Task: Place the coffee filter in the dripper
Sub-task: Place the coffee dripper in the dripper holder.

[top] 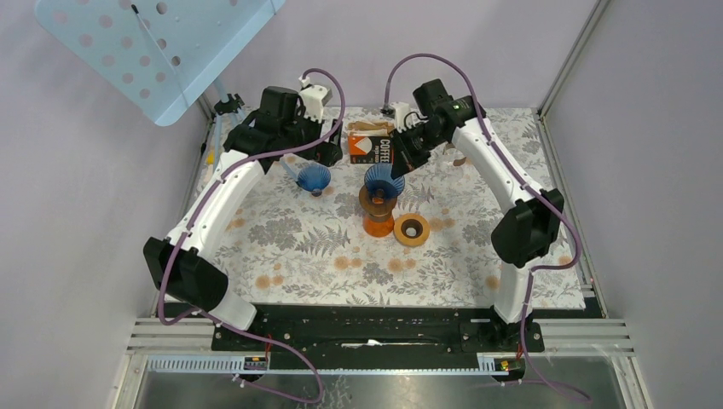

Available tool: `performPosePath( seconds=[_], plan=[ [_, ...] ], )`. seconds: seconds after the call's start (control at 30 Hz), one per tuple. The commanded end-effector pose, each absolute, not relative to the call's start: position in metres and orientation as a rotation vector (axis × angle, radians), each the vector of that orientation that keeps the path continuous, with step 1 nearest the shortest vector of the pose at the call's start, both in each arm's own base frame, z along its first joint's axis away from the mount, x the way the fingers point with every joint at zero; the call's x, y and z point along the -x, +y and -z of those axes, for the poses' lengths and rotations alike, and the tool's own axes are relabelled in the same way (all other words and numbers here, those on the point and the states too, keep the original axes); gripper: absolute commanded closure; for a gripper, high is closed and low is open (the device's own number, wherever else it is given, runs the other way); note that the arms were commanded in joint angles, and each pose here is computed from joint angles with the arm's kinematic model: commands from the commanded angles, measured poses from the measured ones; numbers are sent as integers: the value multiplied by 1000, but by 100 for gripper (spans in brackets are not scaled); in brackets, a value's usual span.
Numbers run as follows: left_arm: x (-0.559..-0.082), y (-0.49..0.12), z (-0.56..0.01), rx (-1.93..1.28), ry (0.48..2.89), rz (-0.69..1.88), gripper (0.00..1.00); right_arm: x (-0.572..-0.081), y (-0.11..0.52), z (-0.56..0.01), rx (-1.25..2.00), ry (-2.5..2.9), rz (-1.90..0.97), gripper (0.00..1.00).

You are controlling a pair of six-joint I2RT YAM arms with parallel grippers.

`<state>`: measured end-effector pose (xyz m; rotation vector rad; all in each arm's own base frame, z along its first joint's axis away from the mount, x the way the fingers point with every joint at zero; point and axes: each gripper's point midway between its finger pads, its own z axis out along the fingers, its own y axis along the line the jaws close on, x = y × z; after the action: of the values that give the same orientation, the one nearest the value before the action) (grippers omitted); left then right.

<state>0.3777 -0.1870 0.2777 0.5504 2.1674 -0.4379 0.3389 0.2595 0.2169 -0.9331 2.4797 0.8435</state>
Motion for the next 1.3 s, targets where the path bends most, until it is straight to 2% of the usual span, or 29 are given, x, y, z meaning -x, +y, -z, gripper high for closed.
performPosePath(
  seconds=[0.0, 0.27, 0.5, 0.77, 1.07, 1.27],
  plan=[
    [-379, -186, -297, -551, 2083, 437, 1, -335, 265, -223, 938, 2481, -834, 100],
    [-377, -190, -286, -548, 2104, 473, 2, -338, 267, -212, 941, 2505, -811, 100],
    [-358, -216, -279, -528, 2126, 705, 10, -341, 270, -197, 930, 2546, -789, 100],
    [-340, -245, -277, -475, 2120, 946, 25, -342, 273, -192, 931, 2554, -789, 99],
    [-330, -272, -262, -464, 2176, 1009, 42, -342, 274, -190, 938, 2557, -793, 95],
    [-333, -277, -244, -459, 2225, 1008, 49, -344, 274, -189, 940, 2561, -791, 96]
  ],
)
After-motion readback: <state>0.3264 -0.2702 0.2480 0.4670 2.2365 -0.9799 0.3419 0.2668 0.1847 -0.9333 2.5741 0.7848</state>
